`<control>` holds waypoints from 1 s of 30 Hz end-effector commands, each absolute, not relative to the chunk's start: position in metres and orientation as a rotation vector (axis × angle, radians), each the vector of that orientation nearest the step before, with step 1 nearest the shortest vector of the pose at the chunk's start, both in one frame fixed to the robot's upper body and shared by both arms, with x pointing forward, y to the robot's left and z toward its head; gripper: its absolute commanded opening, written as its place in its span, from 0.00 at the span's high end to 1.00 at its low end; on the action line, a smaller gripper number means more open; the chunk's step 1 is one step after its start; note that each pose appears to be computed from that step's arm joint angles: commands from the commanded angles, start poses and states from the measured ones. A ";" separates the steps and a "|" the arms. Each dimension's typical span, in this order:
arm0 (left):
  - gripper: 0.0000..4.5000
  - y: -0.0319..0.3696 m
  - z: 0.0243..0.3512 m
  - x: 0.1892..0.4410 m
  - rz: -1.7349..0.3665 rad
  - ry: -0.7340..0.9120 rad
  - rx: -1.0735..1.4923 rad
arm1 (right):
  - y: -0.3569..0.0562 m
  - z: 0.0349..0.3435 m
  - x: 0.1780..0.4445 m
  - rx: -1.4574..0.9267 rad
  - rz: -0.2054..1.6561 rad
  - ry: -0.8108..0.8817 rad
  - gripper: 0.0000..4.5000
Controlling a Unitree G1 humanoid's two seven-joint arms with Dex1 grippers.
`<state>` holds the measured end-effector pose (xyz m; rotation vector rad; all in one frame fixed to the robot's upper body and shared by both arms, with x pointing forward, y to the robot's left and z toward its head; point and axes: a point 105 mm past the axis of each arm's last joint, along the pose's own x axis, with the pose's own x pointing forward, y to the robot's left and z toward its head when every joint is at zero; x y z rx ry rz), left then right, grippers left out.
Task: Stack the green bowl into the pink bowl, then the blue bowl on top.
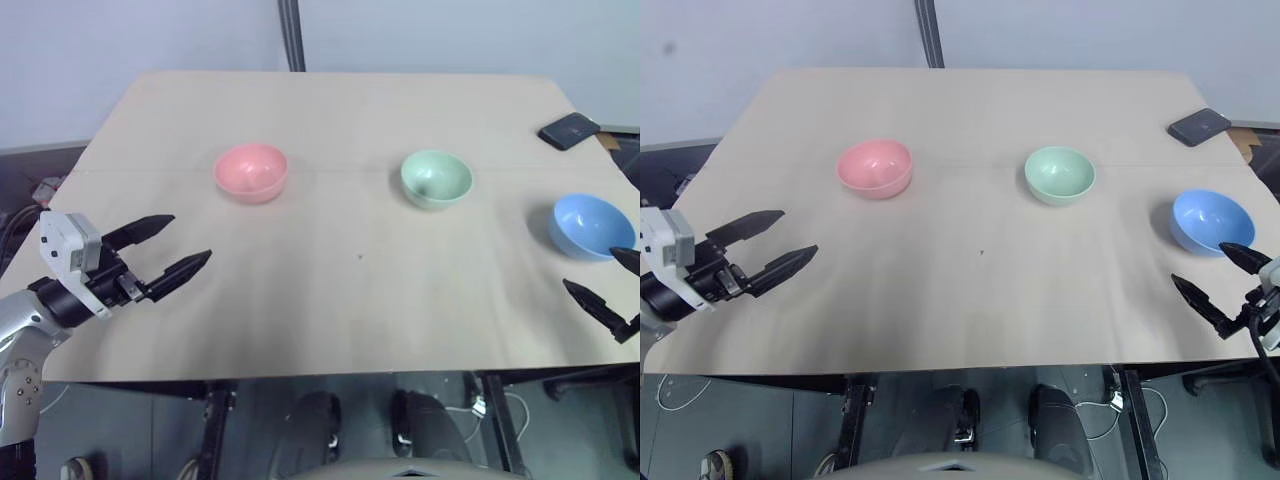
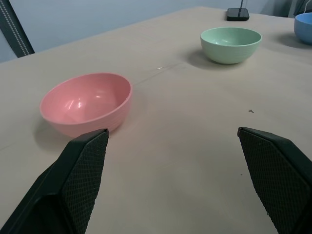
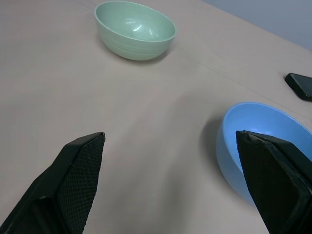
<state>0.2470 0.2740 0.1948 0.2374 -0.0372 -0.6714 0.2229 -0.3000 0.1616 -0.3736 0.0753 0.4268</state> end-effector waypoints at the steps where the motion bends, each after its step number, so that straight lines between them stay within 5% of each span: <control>1: 0.00 0.275 0.205 0.245 -0.664 -0.069 0.249 | -0.295 0.176 0.225 -0.410 0.448 0.040 0.00; 16: 0.00 0.244 0.211 0.254 -0.721 -0.142 0.140 | -0.259 0.175 0.270 -0.403 0.486 -0.010 0.00; 22: 0.00 0.249 0.210 0.294 -0.427 -0.086 0.296 | -0.200 0.185 0.285 -0.417 0.671 -0.116 0.00; 30: 0.00 0.223 0.220 0.361 -0.388 0.166 0.768 | -0.142 0.188 0.271 -0.341 0.989 -0.213 0.00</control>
